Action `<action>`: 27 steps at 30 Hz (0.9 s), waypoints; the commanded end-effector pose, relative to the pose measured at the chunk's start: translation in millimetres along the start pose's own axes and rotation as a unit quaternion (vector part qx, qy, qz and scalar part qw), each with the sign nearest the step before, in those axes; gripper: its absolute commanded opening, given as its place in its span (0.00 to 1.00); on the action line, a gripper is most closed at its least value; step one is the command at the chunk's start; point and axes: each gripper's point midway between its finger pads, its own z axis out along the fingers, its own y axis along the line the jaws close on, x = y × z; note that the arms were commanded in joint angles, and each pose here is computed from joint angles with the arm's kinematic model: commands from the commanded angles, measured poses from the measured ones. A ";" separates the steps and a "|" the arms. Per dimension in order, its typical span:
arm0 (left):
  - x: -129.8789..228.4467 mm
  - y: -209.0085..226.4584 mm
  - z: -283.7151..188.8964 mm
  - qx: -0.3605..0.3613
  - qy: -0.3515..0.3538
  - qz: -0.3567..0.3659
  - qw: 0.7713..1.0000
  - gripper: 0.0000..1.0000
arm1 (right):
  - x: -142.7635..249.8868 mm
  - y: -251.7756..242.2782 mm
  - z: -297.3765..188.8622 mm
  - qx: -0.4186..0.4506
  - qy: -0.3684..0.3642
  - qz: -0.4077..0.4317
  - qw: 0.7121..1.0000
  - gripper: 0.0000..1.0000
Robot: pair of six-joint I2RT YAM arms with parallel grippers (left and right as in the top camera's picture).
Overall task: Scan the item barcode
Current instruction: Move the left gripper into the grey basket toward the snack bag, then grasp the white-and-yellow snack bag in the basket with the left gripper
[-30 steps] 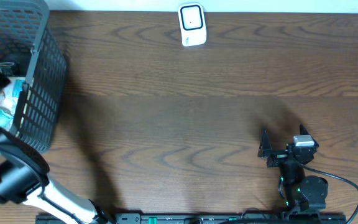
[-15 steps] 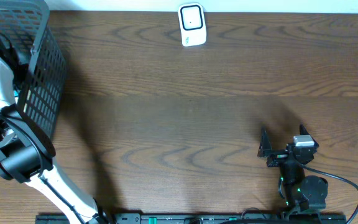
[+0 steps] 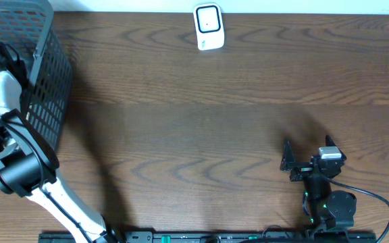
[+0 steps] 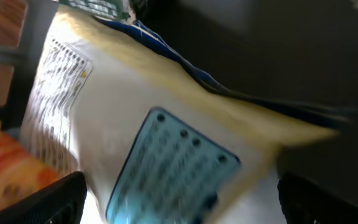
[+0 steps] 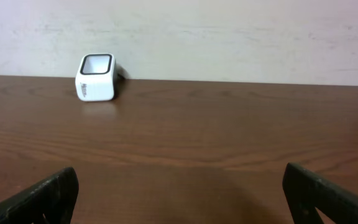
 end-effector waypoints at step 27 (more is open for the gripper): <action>-78.9 28.9 -132.4 0.105 -0.205 -0.211 0.950 0.07 | 0.6 2.3 -0.2 -0.004 0.000 -0.004 1.000 0.99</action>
